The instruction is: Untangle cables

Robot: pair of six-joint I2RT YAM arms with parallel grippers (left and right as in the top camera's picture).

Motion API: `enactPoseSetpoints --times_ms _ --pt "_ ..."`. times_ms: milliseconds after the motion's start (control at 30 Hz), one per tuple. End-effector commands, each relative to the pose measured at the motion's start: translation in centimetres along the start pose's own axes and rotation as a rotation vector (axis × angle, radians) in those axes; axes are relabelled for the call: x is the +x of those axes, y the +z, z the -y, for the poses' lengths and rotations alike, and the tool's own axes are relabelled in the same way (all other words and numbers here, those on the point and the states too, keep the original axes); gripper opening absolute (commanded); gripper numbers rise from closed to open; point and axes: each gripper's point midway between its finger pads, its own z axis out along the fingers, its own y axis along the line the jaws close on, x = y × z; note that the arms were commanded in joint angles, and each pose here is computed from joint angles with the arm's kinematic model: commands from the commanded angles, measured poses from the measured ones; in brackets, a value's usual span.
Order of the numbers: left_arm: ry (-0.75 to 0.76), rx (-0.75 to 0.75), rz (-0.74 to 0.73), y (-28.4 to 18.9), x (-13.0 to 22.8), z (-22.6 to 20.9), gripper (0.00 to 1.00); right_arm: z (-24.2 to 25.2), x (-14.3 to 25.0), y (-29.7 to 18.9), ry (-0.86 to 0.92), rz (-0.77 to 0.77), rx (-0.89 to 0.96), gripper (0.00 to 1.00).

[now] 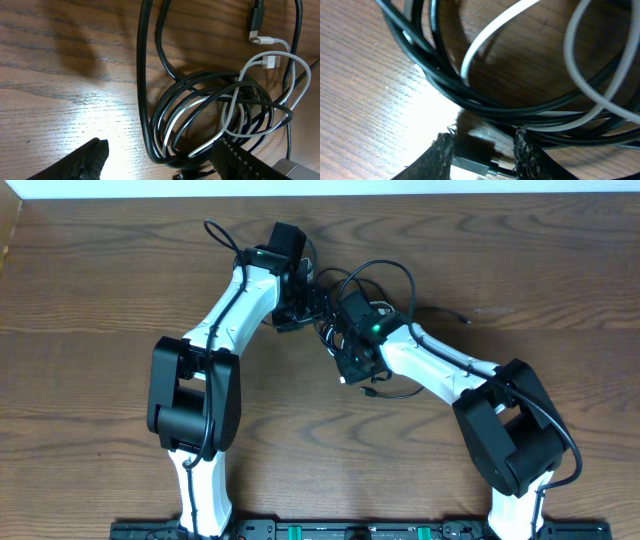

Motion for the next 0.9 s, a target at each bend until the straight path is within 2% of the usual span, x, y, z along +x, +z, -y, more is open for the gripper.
enactPoseSetpoints --times_ms 0,100,233,333,700,800,867 --pt "-0.005 -0.024 -0.017 0.8 0.2 -1.0 0.72 -1.2 0.9 1.1 -0.005 -0.039 -0.018 0.38" --pt "-0.005 -0.023 -0.016 0.8 0.2 -1.0 0.72 -1.5 0.7 1.4 -0.089 -0.031 -0.022 0.43" --pt "0.005 -0.023 -0.015 0.8 0.2 -0.9 0.72 -0.9 -0.1 2.9 -0.258 -0.001 0.014 0.55" --pt "0.027 -0.025 -0.021 0.8 0.3 -1.0 0.72 -0.8 -0.8 3.2 -0.328 0.024 0.016 0.58" --pt "0.039 -0.033 -0.03 0.7 0.6 -1.2 0.72 1.1 -2.8 3.0 -0.695 0.071 0.133 0.54" --pt "0.038 -0.036 -0.029 0.7 0.5 -1.2 0.72 1.5 -3.1 2.9 -0.715 0.078 0.137 0.53" --pt "0.038 -0.036 -0.028 0.7 0.5 -1.3 0.72 1.4 -3.1 2.9 -0.713 0.08 0.13 0.47"
